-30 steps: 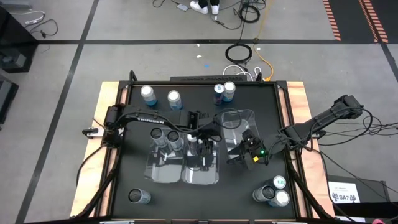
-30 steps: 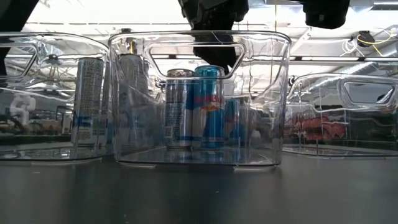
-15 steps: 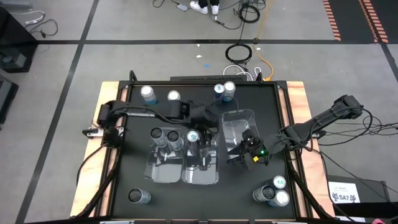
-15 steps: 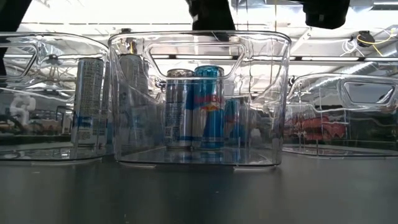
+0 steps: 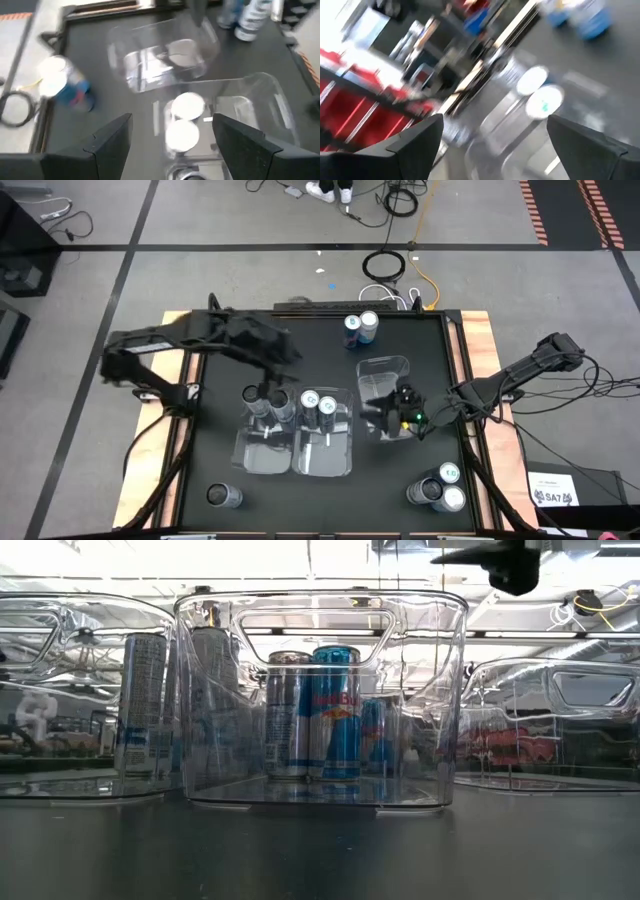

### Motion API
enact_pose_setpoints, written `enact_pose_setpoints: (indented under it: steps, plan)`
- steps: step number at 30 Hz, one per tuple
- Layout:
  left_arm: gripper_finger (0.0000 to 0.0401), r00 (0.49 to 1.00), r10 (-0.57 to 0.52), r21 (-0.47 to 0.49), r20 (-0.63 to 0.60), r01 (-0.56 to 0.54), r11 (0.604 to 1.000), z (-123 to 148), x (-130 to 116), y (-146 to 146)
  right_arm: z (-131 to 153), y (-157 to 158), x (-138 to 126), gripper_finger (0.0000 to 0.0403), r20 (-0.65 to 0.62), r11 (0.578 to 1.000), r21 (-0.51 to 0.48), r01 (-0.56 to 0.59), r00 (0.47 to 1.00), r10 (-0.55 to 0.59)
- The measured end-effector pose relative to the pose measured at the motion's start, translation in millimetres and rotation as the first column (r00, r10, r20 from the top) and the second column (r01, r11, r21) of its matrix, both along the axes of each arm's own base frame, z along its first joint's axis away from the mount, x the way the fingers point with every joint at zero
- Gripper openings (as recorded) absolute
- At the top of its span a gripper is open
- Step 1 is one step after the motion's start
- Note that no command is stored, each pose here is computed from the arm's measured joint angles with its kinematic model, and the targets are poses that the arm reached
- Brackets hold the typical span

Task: Sort soda cans
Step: Put the top right white and blue soda can into the right transparent bin

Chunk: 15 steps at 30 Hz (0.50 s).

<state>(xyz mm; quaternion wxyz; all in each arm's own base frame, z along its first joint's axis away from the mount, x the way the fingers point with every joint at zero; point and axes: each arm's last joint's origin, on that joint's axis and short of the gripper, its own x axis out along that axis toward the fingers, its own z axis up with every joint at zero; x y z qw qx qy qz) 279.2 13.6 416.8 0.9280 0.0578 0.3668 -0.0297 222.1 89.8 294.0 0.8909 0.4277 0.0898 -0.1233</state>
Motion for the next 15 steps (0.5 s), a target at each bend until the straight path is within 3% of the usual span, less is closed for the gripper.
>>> enact_pose_setpoints:
  steps: [5, 9, 12, 15]
  plan:
    - [0.0284, 0.986, 0.103, -0.040, 0.133, -0.099, 0.994, -36, -49, 13, 0, -9, 2, 0.0350, 0.020, 0.988, -0.031, 0.150, 0.989, -0.149]
    - [0.0284, 0.937, 0.214, -0.076, 0.275, -0.200, 0.977, -58, -87, 24, 0, -21, 6, 0.0350, 0.020, 0.978, -0.034, 0.207, 0.978, -0.207]
    - [0.0284, 0.903, 0.297, -0.104, 0.311, -0.278, 0.955, -75, -114, 32, 0, -33, 9, 0.0350, 0.021, 0.967, -0.031, 0.254, 0.967, -0.254]
    - [0.0284, 0.889, 0.314, -0.130, 0.334, -0.286, 0.949, -89, -134, 35, 0, -48, 13, 0.0350, 0.015, 0.955, -0.036, 0.293, 0.956, -0.293]
